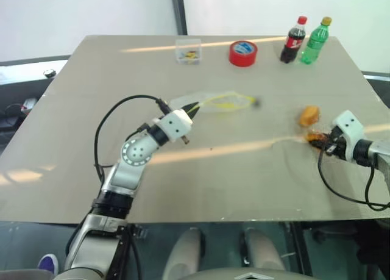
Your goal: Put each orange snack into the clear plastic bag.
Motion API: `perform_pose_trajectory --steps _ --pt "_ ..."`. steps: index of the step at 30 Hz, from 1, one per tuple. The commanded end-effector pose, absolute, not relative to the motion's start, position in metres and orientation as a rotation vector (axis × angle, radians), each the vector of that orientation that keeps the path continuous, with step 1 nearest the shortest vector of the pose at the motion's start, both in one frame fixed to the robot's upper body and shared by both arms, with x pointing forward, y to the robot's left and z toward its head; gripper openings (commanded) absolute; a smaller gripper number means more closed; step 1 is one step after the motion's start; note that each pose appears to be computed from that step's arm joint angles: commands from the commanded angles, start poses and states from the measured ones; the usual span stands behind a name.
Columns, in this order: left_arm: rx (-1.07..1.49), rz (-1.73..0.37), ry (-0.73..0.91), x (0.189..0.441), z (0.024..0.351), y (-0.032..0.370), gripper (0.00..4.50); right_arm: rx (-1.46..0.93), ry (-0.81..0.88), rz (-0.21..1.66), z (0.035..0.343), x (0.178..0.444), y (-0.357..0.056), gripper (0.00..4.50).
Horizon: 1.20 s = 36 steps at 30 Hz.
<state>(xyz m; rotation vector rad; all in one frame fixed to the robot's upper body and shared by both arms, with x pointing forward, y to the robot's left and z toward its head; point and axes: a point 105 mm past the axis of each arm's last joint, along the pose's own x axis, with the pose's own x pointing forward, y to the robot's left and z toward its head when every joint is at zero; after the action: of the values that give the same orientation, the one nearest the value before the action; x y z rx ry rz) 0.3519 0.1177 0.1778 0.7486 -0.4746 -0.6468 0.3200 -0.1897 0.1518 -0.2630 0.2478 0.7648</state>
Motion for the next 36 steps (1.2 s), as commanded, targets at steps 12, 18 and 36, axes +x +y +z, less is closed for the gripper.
perform_pose_trajectory --steps 12,18,36 --pt "0.803 -0.718 -0.594 0.333 0.192 0.103 0.00 -0.236 0.024 0.860 0.203 0.346 -0.087 0.95" --pt "0.804 -0.713 -0.594 0.329 0.191 0.104 0.00 -0.393 0.111 0.916 0.177 0.343 -0.082 0.95" --pt "0.857 -0.890 -0.543 0.305 0.164 0.093 0.00 -0.204 0.095 0.902 0.174 0.360 -0.048 0.95"
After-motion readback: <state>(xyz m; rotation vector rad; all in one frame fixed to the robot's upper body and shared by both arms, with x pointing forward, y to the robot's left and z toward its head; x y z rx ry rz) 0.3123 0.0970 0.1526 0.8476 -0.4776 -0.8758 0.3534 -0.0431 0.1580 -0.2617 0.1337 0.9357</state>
